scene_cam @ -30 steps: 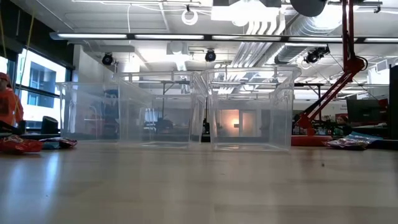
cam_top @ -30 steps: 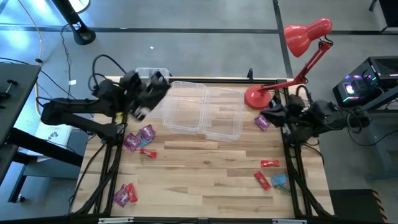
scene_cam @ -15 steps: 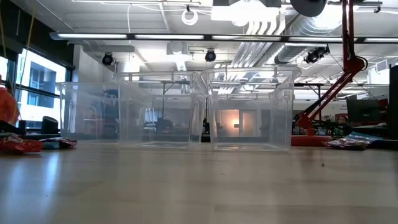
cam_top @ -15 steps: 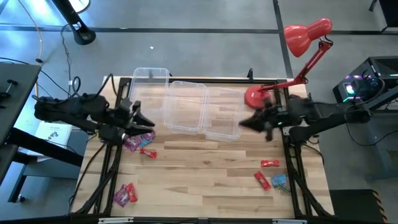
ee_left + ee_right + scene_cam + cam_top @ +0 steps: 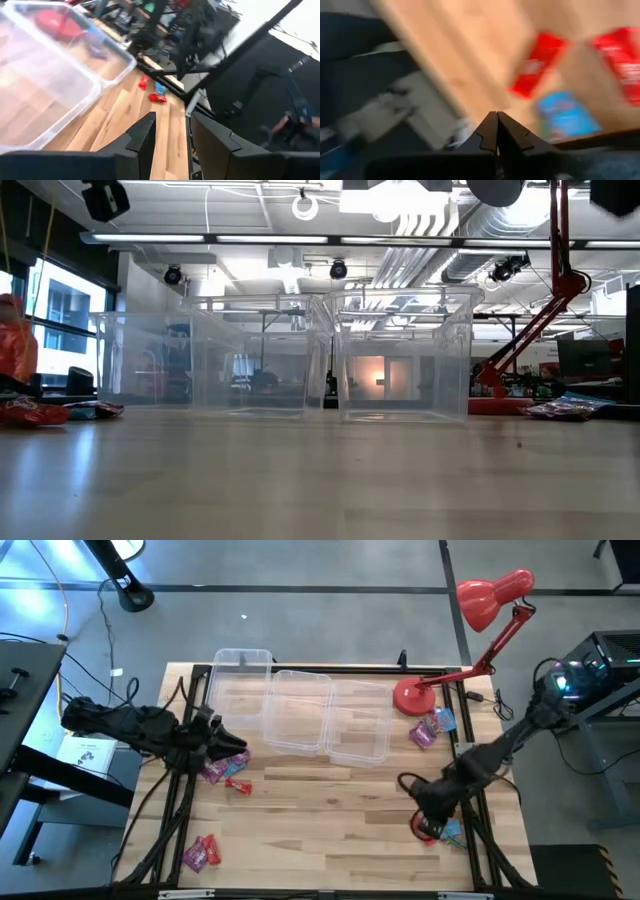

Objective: Sort candy
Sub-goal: Put the top right red candy into the top right transparent bin

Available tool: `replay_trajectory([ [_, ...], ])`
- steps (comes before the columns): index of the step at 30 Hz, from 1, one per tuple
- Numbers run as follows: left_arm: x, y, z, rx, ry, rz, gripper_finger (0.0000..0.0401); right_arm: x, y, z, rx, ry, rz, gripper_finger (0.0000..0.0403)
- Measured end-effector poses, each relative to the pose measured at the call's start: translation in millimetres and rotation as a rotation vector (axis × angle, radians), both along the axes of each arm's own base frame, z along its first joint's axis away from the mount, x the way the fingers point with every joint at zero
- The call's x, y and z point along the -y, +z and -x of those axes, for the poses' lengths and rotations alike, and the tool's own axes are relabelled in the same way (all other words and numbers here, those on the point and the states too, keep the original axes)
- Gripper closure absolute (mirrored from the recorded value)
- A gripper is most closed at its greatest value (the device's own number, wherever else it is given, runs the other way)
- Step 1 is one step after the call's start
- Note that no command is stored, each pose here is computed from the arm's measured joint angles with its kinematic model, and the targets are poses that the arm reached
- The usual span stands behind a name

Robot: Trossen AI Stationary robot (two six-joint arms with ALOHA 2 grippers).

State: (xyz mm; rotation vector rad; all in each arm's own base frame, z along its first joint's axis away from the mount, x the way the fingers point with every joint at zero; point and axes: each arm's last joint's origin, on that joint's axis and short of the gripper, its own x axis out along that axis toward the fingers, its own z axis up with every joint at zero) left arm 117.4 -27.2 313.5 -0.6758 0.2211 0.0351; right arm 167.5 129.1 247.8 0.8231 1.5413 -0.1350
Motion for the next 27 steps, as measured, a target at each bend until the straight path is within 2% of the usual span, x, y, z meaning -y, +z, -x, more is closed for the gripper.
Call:
replay_trajectory([
  [3, 0.4, -1.6, -4.7, -0.013, 0.028, 0.002, 0.0286, 4.5, -25.0, 4.6, -0.055, -0.011, 0.072, 0.0397],
  [6, 0.9, -2.8, -7.9, -0.022, 0.041, -0.004, 0.0286, 13.1, -46.0, 7.5, -0.092, -0.019, 0.092, 0.0374],
  [12, 3.1, -4.8, -15.3, -0.034, 0.032, -0.045, 0.0286, 25.4, -74.1, 10.2, -0.097, -0.043, 0.092, 0.0275],
  [18, 5.9, -6.5, -25.9, -0.036, 0.022, -0.123, 0.0286, 33.9, -88.3, 21.2, -0.137, -0.003, 0.177, 0.0186],
  [21, 6.9, -7.4, -33.1, -0.033, 0.053, -0.156, 0.0286, 36.5, -91.2, 22.7, -0.124, -0.005, 0.227, 0.0170],
  [27, 9.6, -14.2, -46.3, -0.072, 0.073, -0.239, 0.0286, 38.3, -98.4, 20.9, -0.117, 0.028, 0.329, 0.0167],
])
